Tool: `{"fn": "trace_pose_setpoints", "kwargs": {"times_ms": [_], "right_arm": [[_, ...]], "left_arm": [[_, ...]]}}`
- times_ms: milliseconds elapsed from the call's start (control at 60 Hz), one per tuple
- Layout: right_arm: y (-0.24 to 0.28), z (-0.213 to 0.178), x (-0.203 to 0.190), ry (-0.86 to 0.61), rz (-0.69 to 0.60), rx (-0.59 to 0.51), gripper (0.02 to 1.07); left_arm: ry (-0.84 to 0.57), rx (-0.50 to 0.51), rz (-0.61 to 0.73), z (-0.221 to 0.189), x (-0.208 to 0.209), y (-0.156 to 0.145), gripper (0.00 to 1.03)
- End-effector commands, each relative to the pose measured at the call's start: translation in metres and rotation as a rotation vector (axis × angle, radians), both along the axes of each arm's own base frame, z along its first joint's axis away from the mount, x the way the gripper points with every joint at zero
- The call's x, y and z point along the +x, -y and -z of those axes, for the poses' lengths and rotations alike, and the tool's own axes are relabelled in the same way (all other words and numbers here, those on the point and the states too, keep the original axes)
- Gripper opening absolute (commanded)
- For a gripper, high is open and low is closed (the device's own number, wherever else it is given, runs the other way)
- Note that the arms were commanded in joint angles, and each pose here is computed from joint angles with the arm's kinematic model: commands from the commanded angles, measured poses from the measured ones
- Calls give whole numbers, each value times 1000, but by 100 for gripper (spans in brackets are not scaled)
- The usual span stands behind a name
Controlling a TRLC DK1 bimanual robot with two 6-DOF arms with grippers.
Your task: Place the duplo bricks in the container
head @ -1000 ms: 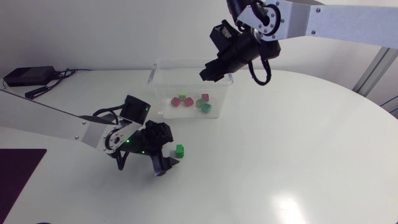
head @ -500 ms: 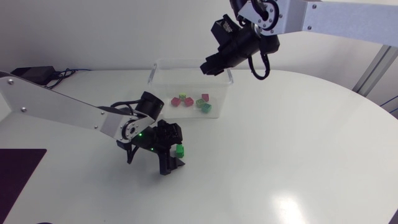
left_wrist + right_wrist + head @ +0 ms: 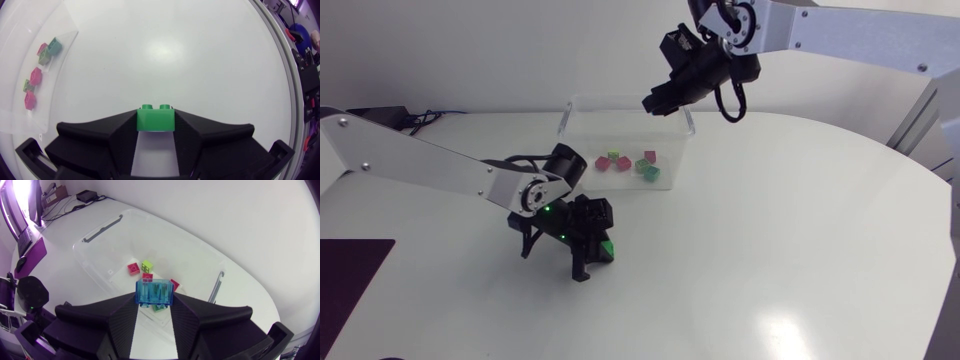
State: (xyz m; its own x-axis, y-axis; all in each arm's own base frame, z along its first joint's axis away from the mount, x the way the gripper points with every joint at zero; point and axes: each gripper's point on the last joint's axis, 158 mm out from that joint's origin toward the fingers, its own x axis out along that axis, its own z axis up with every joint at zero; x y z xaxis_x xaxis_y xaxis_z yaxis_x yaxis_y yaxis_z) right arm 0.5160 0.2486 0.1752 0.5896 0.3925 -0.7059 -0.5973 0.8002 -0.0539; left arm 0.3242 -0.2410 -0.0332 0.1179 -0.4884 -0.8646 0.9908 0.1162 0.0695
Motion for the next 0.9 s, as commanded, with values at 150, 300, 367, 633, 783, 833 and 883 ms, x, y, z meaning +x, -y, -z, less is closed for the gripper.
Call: {"fn": "trace_pose_setpoints", "kwargs": {"times_ms": [150,300,367,633,783,833,883], "right_arm": [[8,15,27,-32,65,23,30],[13,31,34,-68,85,4,83],[13,34,34,-75,85,1,96],[18,28,25,-80,87,-10,102],[29,15,9,-52,94,-22,102],[32,14,3,-44,95,-23,102],[35,12,-5,-38,95,-25,102]], "left_arm": [[70,-34,-18,-42,1,-17,20],[127,-70,-42,-73,9,-22,20],[147,-93,-58,-88,15,-24,20],[222,-183,-161,-142,49,-31,21],[270,-253,-232,-177,76,-32,21],[294,-283,-258,-188,87,-29,21],[311,-312,-287,-199,98,-28,21]]}}
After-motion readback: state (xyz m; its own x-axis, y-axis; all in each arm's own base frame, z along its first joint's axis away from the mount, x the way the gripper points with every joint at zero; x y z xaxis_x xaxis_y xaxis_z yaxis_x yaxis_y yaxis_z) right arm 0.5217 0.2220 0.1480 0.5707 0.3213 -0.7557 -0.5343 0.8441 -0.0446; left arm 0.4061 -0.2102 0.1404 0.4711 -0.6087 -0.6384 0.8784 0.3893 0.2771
